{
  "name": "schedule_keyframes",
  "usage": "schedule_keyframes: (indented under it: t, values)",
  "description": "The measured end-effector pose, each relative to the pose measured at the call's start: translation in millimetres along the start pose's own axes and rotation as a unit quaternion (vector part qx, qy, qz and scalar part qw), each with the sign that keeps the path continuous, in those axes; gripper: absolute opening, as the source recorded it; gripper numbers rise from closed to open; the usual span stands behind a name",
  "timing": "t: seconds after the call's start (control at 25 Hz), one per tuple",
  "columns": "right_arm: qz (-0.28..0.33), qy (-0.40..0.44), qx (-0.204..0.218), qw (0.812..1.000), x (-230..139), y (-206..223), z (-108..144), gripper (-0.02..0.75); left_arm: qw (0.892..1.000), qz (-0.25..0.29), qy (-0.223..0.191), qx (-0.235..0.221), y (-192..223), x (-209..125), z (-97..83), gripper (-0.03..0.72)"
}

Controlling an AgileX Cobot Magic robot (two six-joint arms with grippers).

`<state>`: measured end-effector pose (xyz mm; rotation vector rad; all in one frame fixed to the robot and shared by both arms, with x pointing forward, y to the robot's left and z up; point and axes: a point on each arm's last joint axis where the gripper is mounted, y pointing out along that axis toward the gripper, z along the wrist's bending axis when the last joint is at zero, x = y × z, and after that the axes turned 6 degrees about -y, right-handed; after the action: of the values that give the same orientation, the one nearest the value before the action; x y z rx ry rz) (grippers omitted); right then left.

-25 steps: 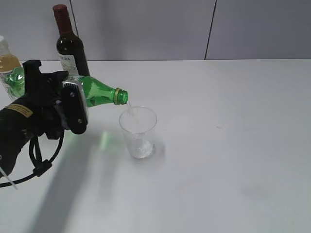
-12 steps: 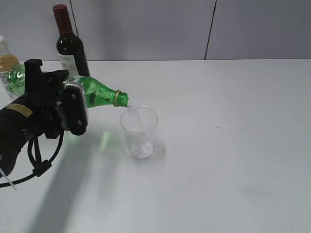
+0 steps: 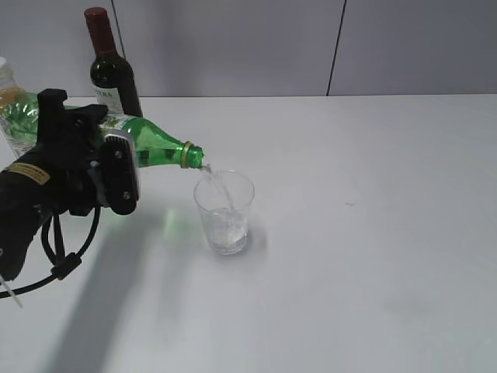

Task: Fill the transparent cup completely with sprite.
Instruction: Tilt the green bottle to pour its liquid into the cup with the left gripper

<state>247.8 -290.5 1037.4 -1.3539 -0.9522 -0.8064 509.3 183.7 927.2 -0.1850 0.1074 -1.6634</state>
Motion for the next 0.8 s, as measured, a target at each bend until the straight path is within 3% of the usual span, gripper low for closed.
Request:
schedule_keyframes:
  t: [0.8]
  values:
    - [0.0, 0.0, 0.0, 1.0, 0.0, 0.0, 0.0, 0.563, 0.999, 0.003, 0.027, 0.022, 0.1, -0.3, 4.1, 0.412]
